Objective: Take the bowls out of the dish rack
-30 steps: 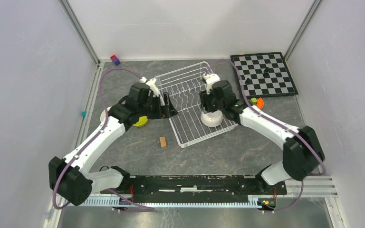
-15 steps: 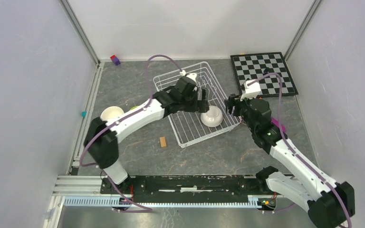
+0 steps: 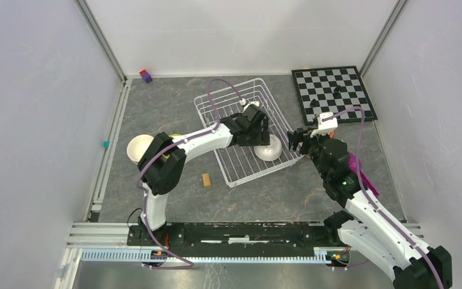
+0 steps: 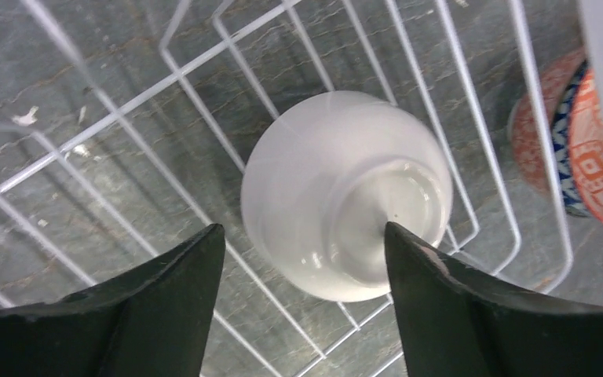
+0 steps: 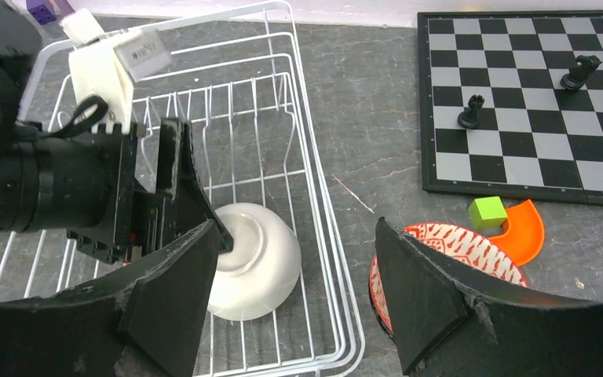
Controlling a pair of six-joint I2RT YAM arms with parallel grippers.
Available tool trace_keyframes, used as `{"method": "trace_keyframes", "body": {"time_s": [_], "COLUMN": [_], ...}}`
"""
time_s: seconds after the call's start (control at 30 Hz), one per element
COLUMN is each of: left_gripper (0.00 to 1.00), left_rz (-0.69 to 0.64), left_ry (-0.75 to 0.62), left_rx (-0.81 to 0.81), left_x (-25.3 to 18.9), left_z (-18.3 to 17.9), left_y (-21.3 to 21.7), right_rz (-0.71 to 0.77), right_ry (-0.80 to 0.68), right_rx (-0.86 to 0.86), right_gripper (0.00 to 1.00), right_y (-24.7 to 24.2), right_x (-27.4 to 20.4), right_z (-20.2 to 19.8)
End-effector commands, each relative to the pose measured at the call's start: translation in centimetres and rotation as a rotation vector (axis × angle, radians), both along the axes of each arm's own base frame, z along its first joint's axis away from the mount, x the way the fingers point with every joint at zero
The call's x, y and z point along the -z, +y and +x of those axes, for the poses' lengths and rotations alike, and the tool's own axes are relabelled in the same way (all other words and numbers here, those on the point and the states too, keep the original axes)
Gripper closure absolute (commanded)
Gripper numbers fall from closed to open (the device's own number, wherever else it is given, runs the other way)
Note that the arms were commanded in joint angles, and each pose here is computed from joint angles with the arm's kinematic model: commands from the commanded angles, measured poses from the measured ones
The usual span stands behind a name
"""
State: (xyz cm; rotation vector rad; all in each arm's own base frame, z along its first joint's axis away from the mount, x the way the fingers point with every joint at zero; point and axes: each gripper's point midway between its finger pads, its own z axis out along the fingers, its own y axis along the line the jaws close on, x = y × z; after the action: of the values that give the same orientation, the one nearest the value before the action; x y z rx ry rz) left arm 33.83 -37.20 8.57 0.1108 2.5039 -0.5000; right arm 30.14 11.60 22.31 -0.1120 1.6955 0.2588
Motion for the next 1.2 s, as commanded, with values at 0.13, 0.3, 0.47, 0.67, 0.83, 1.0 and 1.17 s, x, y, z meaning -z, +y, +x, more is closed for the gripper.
{"method": "trace_keyframes", "body": {"time_s": [0.13, 0.3, 0.47, 0.67, 0.83, 1.0, 1.17], "left_gripper": [0.37, 0.47, 0.53, 0.57, 0.61, 0.62, 0.62], "left_rz": [0.002, 0.014, 0.026, 0.043, 0.061, 0.067, 0.09], "left_ry": [-0.058, -0.054, -0.041, -0.059, -0.056, -0.051, -0.034], "left_rx": [-0.083, -0.075, -0.057, -0.053, -0.048, -0.041, -0.037], "left_x": [-0.5, 0.4, 1.0, 1.0, 1.3, 1.8, 2.3], "left_z": [0.7, -0.4, -1.1, -1.3, -1.5, -1.6, -1.9], "left_y": [1.1, 2.3, 2.8, 3.6, 4.0, 4.1, 4.7], "right_rz": [0.009, -0.011, -0.025, 0.034, 0.112, 0.18, 0.213], "right_ry": [0.022, 0.144, 0.245, 0.318, 0.342, 0.397, 0.445], "right_rx": [0.005, -0.084, -0.146, -0.207, -0.263, -0.318, -0.331], "right_gripper": [0.2, 0.17, 0.16, 0.12, 0.06, 0.03, 0.03], "right_y": [0.7, 3.2, 5.0, 6.1, 6.9, 7.8, 8.3], "right_x": [1.0, 3.3, 5.5, 6.5, 6.4, 7.4, 8.3], "right_z": [1.2, 2.1, 2.9, 3.6, 3.8, 3.8, 3.9]}}
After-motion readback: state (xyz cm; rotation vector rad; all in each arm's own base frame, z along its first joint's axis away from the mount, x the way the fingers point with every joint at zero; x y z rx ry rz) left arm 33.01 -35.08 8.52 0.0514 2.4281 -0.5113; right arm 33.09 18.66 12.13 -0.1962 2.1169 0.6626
